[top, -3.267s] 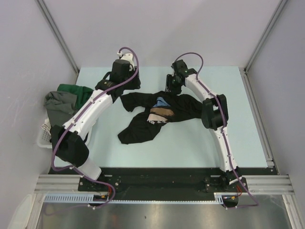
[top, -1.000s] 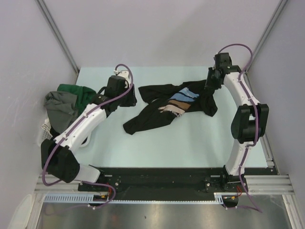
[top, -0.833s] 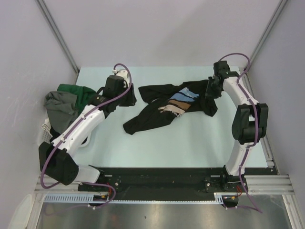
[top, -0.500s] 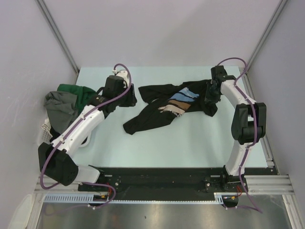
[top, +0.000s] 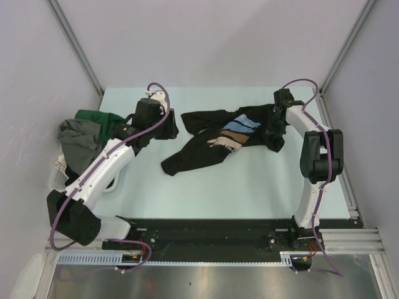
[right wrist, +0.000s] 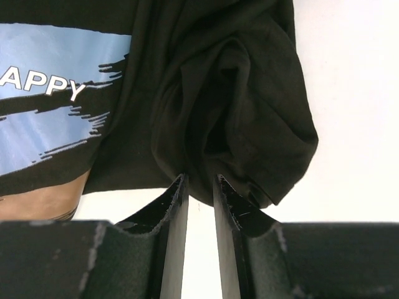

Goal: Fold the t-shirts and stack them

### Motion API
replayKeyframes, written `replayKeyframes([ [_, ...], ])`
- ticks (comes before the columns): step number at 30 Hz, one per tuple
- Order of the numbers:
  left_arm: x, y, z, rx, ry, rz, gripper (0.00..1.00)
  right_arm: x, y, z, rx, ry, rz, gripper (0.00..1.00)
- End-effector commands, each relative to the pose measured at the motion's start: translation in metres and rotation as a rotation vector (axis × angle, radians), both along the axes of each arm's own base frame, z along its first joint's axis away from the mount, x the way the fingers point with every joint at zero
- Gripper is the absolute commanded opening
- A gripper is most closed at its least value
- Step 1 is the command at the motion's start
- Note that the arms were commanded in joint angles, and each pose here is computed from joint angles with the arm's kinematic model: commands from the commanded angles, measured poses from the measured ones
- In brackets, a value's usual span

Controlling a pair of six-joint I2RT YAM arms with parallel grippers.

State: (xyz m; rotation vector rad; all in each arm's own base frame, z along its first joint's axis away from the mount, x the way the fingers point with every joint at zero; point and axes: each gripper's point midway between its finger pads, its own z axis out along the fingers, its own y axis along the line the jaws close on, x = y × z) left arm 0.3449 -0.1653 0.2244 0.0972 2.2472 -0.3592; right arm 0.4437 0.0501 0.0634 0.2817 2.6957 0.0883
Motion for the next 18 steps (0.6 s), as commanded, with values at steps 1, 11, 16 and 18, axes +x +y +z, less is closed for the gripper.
replayKeyframes([
  [1, 0.000, 0.000, 0.037, -0.042, -0.085, 0.013, 0.52, 0.015, -0.001, 0.001, 0.009, -0.039, 0.004, 0.27],
  [11, -0.006, 0.004, 0.026, -0.031, -0.057, 0.029, 0.52, 0.026, 0.016, -0.009, 0.083, -0.028, 0.030, 0.00],
  [16, -0.008, 0.008, 0.005, -0.009, -0.016, 0.054, 0.52, 0.025, 0.016, 0.016, 0.082, -0.060, 0.024, 0.00],
  [18, -0.004, 0.008, 0.001, -0.007, -0.015, 0.058, 0.52, 0.020, 0.010, 0.037, 0.061, -0.068, 0.006, 0.00],
])
